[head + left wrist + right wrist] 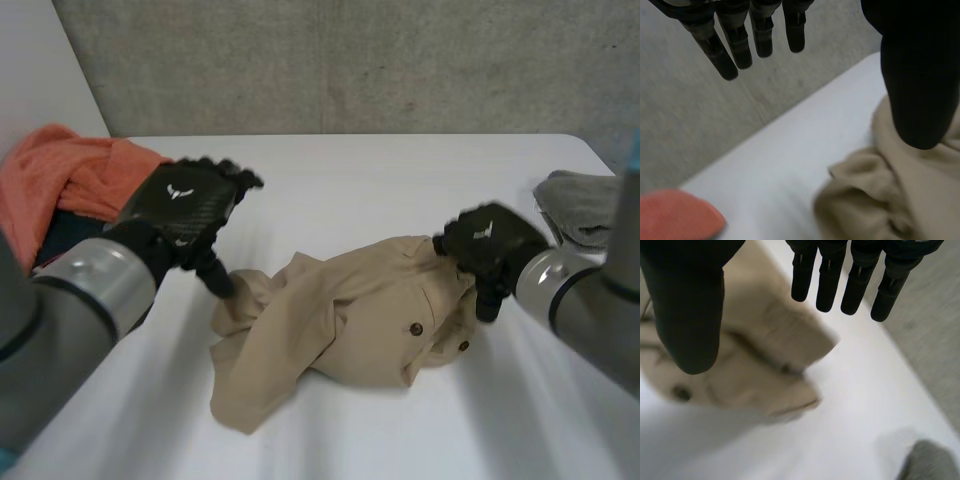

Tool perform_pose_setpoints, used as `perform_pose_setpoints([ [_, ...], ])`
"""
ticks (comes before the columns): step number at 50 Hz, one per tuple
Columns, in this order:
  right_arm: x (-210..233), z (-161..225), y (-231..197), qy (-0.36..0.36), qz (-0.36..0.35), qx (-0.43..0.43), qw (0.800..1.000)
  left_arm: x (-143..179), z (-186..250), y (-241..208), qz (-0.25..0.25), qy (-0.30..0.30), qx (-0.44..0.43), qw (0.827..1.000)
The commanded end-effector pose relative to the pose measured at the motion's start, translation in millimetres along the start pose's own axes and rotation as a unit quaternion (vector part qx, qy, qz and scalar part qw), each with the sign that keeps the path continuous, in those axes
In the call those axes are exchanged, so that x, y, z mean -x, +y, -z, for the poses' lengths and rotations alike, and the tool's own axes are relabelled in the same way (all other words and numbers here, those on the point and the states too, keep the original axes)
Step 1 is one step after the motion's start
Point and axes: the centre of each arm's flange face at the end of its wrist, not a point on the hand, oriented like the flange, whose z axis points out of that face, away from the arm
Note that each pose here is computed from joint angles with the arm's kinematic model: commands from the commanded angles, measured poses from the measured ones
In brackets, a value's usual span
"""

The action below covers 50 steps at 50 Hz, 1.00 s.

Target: Fold the laundry.

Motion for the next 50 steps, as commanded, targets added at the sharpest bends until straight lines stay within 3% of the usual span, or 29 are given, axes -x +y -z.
perform_pose_setpoints([
  [1, -15, 22, -40, -0.005, 0.025, -0.060, 0.998, 4, 28, 11, 0.069, 0.015, 0.101, 0.992],
  [8, 3, -2, -51, -0.077, 0.116, -0.070, 0.988, -7, 36, 35, 0.127, 0.065, 0.183, 0.973],
  [20, 37, -72, -16, -0.134, 0.232, -0.066, 0.961, -15, -15, 94, 0.121, 0.052, 0.244, 0.961],
  [27, 38, -96, -2, -0.134, 0.248, -0.083, 0.956, -27, -44, 108, 0.094, 0.028, 0.239, 0.966],
  [36, 36, -110, -3, -0.128, 0.233, -0.096, 0.959, -41, -84, 101, 0.052, -0.025, 0.166, 0.984],
  [40, 22, -117, -17, -0.091, 0.225, -0.128, 0.962, -36, -104, 82, 0.018, -0.065, 0.120, 0.991],
  [44, -7, -126, -41, -0.017, 0.210, -0.180, 0.961, 0, -121, 14, -0.004, -0.152, 0.006, 0.988],
  [45, -24, -129, -56, 0.028, 0.200, -0.206, 0.958, 22, -122, -22, -0.001, -0.189, -0.053, 0.981],
  [48, -57, -128, -81, 0.112, 0.172, -0.246, 0.947, 51, -116, -83, 0.005, -0.224, -0.165, 0.961],
  [50, -89, -118, -107, 0.193, 0.132, -0.290, 0.928, 70, -104, -139, 0.007, -0.235, -0.279, 0.931],
])
